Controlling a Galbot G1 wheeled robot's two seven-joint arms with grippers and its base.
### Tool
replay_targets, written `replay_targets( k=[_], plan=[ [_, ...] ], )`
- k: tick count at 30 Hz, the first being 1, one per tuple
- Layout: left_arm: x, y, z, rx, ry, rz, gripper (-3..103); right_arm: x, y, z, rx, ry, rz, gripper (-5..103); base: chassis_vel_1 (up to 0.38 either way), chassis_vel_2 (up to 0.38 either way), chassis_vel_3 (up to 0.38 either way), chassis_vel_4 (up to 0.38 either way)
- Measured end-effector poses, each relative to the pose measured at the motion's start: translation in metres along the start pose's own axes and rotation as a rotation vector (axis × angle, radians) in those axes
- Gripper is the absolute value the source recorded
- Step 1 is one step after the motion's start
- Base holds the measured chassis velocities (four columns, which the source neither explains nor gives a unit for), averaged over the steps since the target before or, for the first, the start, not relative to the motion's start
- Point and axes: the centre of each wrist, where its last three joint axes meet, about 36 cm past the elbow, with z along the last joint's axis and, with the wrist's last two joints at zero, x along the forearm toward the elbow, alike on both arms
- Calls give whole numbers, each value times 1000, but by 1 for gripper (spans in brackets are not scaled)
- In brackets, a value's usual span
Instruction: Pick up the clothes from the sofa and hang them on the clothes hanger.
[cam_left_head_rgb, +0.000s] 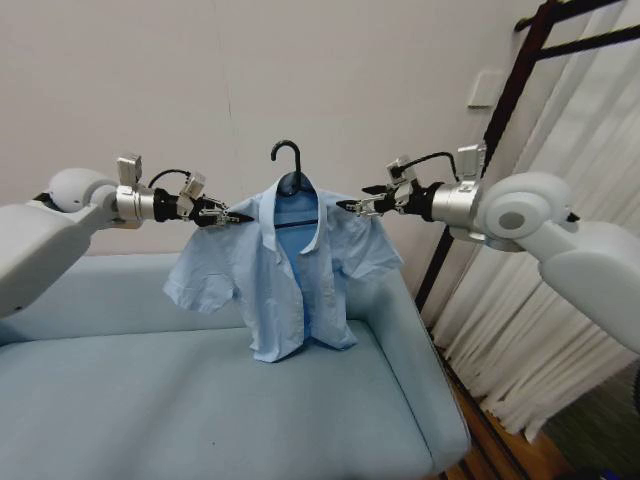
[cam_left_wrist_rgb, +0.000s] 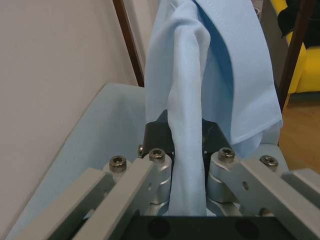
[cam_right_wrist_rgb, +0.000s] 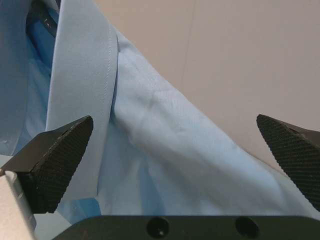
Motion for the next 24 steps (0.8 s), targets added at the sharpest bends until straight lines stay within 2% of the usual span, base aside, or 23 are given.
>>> replay_targets(
  k=[5,8,10,14,16,18,19,23,24],
  plan=[
    [2,-5,-1,-15,-2,22,9,-5,1,-10,0,39,-30,101,0,0,0,0],
    [5,-11,1,-24,-2,34,9,0,7,-16,-11,72,-55,91,0,0,0,0],
    [7,-13,3,-25,-2,37,9,1,9,-17,-14,84,-59,91,0,0,0,0],
    [15,-19,10,-27,-4,42,9,7,13,-19,-10,127,-72,69,0,0,0,0],
    [17,-20,12,-27,-6,42,9,6,14,-19,-9,132,-75,69,0,0,0,0],
    [21,-22,14,-25,-8,40,9,5,18,-24,-6,141,-85,58,0,0,0,0],
    [21,-22,14,-25,-8,40,9,5,18,-24,-6,141,-85,58,0,0,0,0],
    [24,-23,17,-22,-17,43,9,-3,27,-36,13,154,-108,37,0,0,0,0],
    [25,-23,18,-21,-18,43,9,-5,29,-39,18,156,-112,37,0,0,0,0]
  ],
)
